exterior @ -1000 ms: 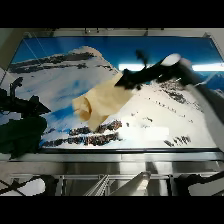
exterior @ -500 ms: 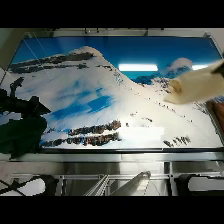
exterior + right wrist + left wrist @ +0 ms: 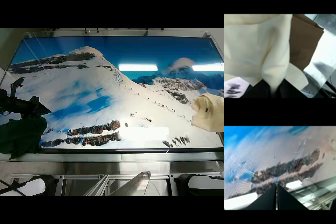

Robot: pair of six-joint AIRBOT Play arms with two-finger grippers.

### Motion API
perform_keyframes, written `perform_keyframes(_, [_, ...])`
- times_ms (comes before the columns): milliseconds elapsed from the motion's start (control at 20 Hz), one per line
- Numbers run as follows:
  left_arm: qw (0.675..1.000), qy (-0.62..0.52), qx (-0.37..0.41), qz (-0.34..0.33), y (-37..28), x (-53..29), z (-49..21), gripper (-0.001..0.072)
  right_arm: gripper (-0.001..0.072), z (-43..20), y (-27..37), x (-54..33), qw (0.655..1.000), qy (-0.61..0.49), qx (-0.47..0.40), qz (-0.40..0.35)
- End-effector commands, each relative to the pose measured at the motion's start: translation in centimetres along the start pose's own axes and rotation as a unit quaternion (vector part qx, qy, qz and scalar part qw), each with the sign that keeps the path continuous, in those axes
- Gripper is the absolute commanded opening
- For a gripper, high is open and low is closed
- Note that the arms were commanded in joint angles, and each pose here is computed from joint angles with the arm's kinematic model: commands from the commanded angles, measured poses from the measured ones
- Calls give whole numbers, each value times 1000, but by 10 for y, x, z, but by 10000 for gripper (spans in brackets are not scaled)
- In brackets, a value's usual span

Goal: Fold the shirts.

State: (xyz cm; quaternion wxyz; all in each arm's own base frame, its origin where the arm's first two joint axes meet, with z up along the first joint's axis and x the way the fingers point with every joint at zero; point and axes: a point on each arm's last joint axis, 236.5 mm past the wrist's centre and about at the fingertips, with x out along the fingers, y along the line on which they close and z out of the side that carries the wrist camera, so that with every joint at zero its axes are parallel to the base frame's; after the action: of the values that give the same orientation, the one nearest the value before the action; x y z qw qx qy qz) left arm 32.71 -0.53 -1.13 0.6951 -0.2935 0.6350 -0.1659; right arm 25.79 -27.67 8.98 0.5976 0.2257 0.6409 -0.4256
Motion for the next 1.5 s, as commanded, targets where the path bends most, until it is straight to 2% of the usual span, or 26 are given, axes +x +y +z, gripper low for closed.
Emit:
perform_keyframes(0, [1000,-2,1,1,0,0,1,18,21,8,48,-7,994,-25,-17,100])
perform_keyframes(150, [1000,-1,1,2,1,0,1,18,21,30,84,-39,976,-71,35,202])
perform_keyframes(350, [1000,-2,1,1,0,0,1,18,21,74,64,-81,947,-146,123,259])
perform_keyframes(500, [1000,-6,0,3,1,0,3,19,22,73,17,-67,951,-129,170,225])
perform_keyframes(650, [1000,-9,1,5,2,0,5,18,21,34,-57,-21,974,-48,199,93])
perform_keyframes(800, [1000,-11,1,9,4,0,6,18,20,11,-118,0,973,-42,229,4])
perform_keyframes(1000, [1000,-12,1,9,4,0,6,18,21,-35,-147,55,964,-5,264,-7])
perform_keyframes(1200, [1000,-11,2,9,4,0,6,18,21,-83,-126,134,965,51,255,-7])
perform_keyframes(1350, [1000,-11,3,9,3,1,6,18,24,-81,-108,155,966,43,252,20])
perform_keyframes(1450, [1000,-11,3,9,3,1,6,18,61,-80,-108,153,967,42,250,23])
